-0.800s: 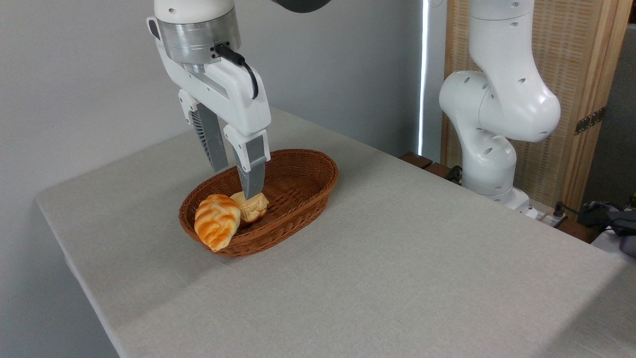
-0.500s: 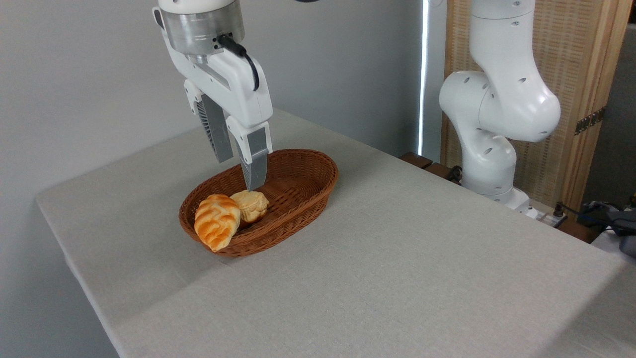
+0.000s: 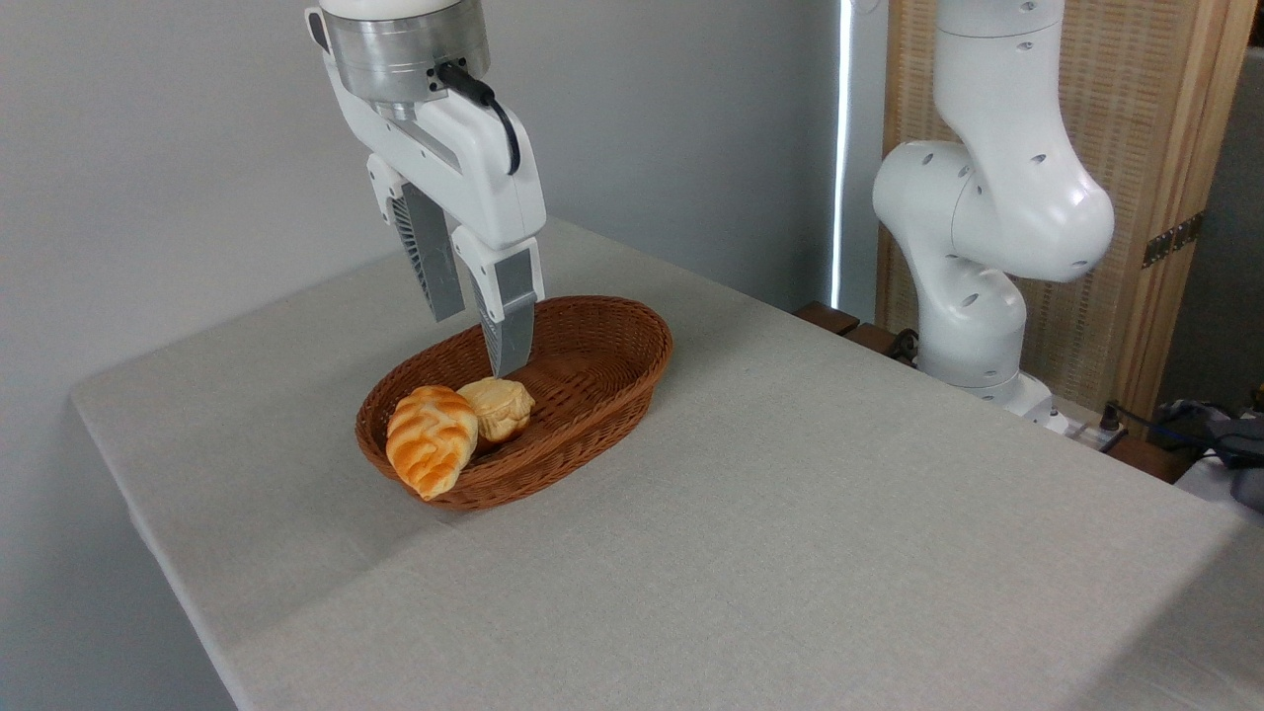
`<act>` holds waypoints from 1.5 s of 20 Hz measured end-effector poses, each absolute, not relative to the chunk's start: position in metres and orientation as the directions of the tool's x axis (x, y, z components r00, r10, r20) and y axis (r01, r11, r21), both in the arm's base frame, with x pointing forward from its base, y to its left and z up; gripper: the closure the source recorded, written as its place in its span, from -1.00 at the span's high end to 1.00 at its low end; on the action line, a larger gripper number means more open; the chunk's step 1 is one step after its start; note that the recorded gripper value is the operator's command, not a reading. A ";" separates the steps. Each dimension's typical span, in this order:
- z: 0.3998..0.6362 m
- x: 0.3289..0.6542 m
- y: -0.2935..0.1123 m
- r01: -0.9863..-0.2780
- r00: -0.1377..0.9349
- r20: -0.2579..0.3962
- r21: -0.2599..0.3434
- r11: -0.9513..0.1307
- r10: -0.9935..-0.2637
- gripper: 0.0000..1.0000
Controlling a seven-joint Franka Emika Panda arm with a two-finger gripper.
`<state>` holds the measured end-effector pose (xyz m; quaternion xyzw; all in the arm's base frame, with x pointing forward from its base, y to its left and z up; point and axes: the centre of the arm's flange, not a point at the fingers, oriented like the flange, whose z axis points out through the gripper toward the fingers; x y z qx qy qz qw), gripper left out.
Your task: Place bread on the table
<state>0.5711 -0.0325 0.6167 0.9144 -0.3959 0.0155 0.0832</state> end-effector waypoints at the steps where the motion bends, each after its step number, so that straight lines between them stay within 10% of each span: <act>1: 0.616 0.570 -0.033 -0.727 0.685 0.085 0.149 -0.671 -0.723 1.00; 22: 0.602 0.570 -0.053 -0.741 0.665 0.036 0.158 -0.653 -0.746 0.98; 30: 0.570 0.575 -0.094 -0.418 0.908 0.031 0.137 -0.898 -0.418 0.99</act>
